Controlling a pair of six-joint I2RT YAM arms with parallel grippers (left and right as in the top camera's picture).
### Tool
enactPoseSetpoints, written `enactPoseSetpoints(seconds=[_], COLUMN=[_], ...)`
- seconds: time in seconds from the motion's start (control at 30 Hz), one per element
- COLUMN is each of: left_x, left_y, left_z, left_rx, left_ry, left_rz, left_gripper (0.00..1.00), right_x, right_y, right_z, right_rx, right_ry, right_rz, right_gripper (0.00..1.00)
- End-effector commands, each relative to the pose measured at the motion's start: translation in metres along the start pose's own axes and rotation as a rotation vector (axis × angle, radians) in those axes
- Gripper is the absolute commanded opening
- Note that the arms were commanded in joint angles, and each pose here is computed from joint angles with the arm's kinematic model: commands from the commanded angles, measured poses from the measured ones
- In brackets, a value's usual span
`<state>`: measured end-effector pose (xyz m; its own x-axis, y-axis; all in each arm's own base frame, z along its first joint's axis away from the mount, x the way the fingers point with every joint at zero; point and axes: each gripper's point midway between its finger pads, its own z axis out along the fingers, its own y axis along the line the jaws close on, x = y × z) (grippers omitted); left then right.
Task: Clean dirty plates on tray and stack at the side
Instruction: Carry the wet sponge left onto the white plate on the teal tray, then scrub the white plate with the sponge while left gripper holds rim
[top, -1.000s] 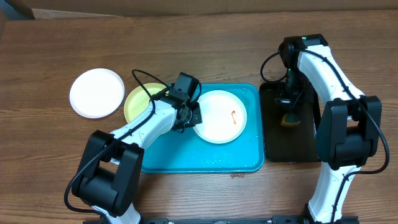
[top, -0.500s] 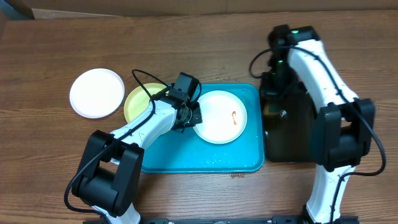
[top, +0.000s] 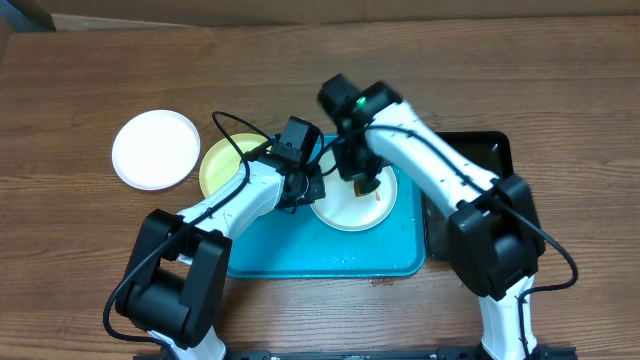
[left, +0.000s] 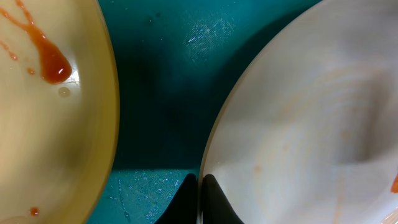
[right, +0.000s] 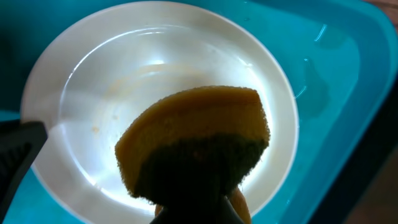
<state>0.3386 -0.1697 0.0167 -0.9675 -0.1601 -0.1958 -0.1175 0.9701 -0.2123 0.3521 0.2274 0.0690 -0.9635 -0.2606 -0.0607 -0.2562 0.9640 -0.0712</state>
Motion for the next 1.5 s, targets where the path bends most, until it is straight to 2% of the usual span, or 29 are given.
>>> enactPoseSetpoints(seconds=[0.0,0.17,0.27,0.3,0.37,0.53,0.67,0.8,0.97,1.03,1.17,1.23,1.3,1.33,1.37,1.47], left_x=[-0.001,-0.001,-0.001,-0.001,-0.001,-0.001,-0.001,0.000,0.000,0.000,0.000,0.000,0.000,0.000,0.000,0.000], left_y=[0.000,0.000,0.000,0.000,0.000,0.000,0.001,0.001,0.001,0.001,0.001,0.001,0.001,0.001,0.001,0.001], left_z=[0.002,0.002,0.002,0.002,0.002,0.002,0.002,0.002,0.002,0.002,0.002,0.002,0.002,0.002,0.002,0.002], left_rx=[-0.006,-0.006,-0.006,-0.006,-0.006,-0.006,-0.006,-0.008,-0.007,-0.007,-0.007,-0.008,-0.008,-0.008,-0.008,-0.008], left_ry=[0.007,0.006,0.007,0.007,0.006,0.006,0.008,0.009,0.009,0.009,0.009,0.009,0.009,0.009,0.010,0.011], left_rz=[-0.001,-0.001,-0.001,-0.001,-0.001,-0.001,-0.001,-0.001,-0.001,-0.001,-0.001,-0.001,-0.001,-0.001,-0.001,-0.001], left_gripper=[0.05,0.05,0.05,0.05,0.05,0.05,0.05,0.05,0.05,0.05,0.05,0.05,0.05,0.05,0.05,0.05], right_x=[0.001,0.000,-0.001,0.000,0.001,0.003,0.009,0.012,0.009,0.009,0.010,0.012,0.014,0.015,0.017,0.021], right_y=[-0.013,-0.023,-0.027,-0.026,-0.023,-0.024,-0.018,-0.017,-0.023,-0.026,-0.027,-0.027,-0.028,-0.028,-0.028,-0.028], right_z=[0.000,0.015,0.019,0.019,0.020,0.020,0.022,0.023,0.022,0.022,0.022,0.024,0.026,0.027,0.030,0.039], right_rx=[0.112,0.160,0.158,0.148,0.131,0.131,0.057,-0.040,-0.152,-0.174,-0.175,-0.171,-0.168,-0.167,-0.166,-0.164], right_ry=[-0.065,-0.084,-0.086,-0.080,-0.074,-0.066,-0.020,0.028,0.070,0.078,0.087,0.091,0.098,0.101,0.105,0.111], right_rz=[0.018,0.026,0.037,0.038,0.038,0.080,0.135,0.164,0.209,0.227,0.232,0.231,0.231,0.232,0.235,0.235], right_gripper=[0.04,0.06,0.23,0.35,0.44,0.46,0.48,0.45,0.21,0.22,0.33,0.33,0.27,0.19,0.04,0.04])
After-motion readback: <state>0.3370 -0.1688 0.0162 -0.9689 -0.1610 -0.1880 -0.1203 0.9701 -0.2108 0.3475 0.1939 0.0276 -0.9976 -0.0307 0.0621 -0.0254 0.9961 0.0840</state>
